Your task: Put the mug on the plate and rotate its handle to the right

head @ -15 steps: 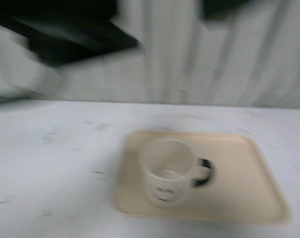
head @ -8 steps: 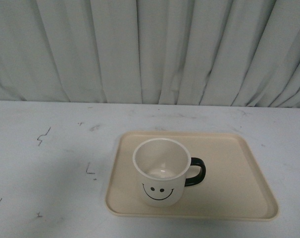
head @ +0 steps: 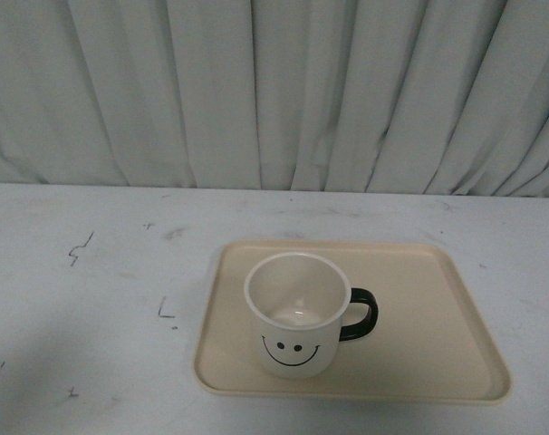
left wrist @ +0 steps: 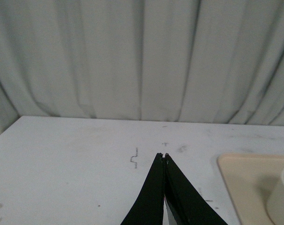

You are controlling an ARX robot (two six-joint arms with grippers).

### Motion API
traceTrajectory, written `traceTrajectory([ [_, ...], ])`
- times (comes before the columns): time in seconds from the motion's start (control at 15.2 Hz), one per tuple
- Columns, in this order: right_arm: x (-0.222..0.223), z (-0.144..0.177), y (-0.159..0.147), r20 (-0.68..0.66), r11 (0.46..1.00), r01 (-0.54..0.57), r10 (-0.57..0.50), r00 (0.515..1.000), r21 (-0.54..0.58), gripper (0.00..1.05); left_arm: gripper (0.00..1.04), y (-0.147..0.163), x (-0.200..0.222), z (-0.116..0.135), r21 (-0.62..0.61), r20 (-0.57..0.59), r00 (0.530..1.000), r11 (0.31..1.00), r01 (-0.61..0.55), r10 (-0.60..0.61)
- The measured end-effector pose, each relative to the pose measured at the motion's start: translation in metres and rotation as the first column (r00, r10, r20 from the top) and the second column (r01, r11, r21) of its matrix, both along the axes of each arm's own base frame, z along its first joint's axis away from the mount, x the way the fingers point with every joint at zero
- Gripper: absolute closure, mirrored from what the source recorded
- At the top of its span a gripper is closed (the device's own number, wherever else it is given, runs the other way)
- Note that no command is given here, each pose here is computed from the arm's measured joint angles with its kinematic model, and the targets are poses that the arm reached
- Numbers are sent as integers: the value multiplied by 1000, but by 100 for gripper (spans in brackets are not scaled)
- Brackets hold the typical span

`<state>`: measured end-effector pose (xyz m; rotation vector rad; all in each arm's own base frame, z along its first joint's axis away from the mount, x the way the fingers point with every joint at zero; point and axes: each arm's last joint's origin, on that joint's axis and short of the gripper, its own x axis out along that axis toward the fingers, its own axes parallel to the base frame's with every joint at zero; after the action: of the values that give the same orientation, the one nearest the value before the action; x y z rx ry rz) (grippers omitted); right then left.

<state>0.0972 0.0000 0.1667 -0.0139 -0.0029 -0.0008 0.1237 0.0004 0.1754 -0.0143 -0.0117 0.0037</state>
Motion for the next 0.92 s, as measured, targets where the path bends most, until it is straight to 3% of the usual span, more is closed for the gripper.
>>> traceTrajectory([
  [0.92, 0, 0, 0, 1, 1000, 0, 0, 1000, 0, 6, 103, -1, -14, -6, 0, 0, 1000, 1000, 6, -6],
])
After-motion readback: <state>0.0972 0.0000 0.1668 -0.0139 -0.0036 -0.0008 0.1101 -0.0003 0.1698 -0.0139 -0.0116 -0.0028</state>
